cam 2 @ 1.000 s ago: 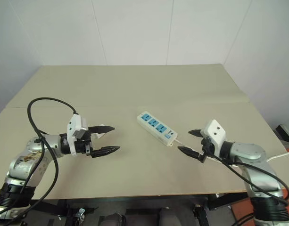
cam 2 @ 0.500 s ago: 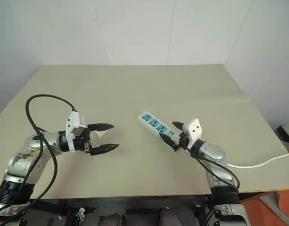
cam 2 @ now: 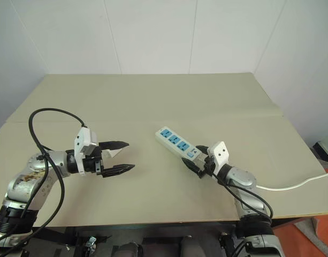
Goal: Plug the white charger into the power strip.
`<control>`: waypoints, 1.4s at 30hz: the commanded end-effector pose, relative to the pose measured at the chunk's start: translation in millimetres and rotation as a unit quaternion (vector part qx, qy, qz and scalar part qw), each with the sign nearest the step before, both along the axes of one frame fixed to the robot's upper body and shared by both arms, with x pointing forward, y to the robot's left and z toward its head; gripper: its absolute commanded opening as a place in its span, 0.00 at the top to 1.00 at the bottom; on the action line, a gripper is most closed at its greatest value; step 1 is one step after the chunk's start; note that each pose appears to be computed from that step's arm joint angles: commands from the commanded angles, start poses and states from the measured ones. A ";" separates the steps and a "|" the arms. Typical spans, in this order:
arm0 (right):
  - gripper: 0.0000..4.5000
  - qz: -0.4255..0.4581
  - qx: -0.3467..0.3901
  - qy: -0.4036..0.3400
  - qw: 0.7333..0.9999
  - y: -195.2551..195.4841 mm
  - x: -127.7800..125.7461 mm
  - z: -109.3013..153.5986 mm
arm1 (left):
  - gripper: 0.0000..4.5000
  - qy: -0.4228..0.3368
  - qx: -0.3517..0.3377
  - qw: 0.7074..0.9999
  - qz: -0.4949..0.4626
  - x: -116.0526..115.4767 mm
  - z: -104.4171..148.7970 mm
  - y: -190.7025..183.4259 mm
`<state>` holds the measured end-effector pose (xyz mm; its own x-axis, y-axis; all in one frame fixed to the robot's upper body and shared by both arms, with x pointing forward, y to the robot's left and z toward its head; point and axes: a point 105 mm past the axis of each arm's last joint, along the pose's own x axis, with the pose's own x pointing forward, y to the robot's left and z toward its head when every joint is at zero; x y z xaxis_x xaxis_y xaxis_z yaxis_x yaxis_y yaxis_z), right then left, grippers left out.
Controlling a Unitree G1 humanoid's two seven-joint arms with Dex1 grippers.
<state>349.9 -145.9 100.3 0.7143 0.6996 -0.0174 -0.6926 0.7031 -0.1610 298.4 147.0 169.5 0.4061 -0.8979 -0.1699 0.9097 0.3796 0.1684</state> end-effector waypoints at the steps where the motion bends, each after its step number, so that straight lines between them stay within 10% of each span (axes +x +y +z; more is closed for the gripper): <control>1: 0.01 0.000 0.002 -0.017 1.000 -0.5 0.2 7.4 | 0.00 -0.025 -0.003 1.000 -0.005 -1.4 12.0 -1.6; 21: 0.01 -0.010 0.022 -0.005 1.000 -1.0 9.2 3.0 | 0.00 -0.027 -0.009 1.000 -0.008 -1.1 12.1 -5.1; 26: 0.23 -0.008 0.025 -0.001 1.000 -2.4 9.9 1.6 | 0.00 -0.027 -0.009 1.000 -0.006 -1.2 11.3 -4.3; 35: 0.23 0.033 0.008 -0.013 0.999 4.4 1.2 4.8 | 0.00 -0.026 -0.006 1.000 0.012 4.0 13.9 0.1; 42: 0.23 0.177 -0.045 -0.023 0.983 27.0 -20.8 18.3 | 0.00 -0.073 -0.037 0.993 0.089 26.6 67.0 -5.9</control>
<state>332.3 -127.4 97.3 0.4887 0.8653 -0.1112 -0.8638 0.4620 -0.2012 326.5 143.7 217.3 0.5528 -0.8289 -0.0857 0.8214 0.5247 0.2234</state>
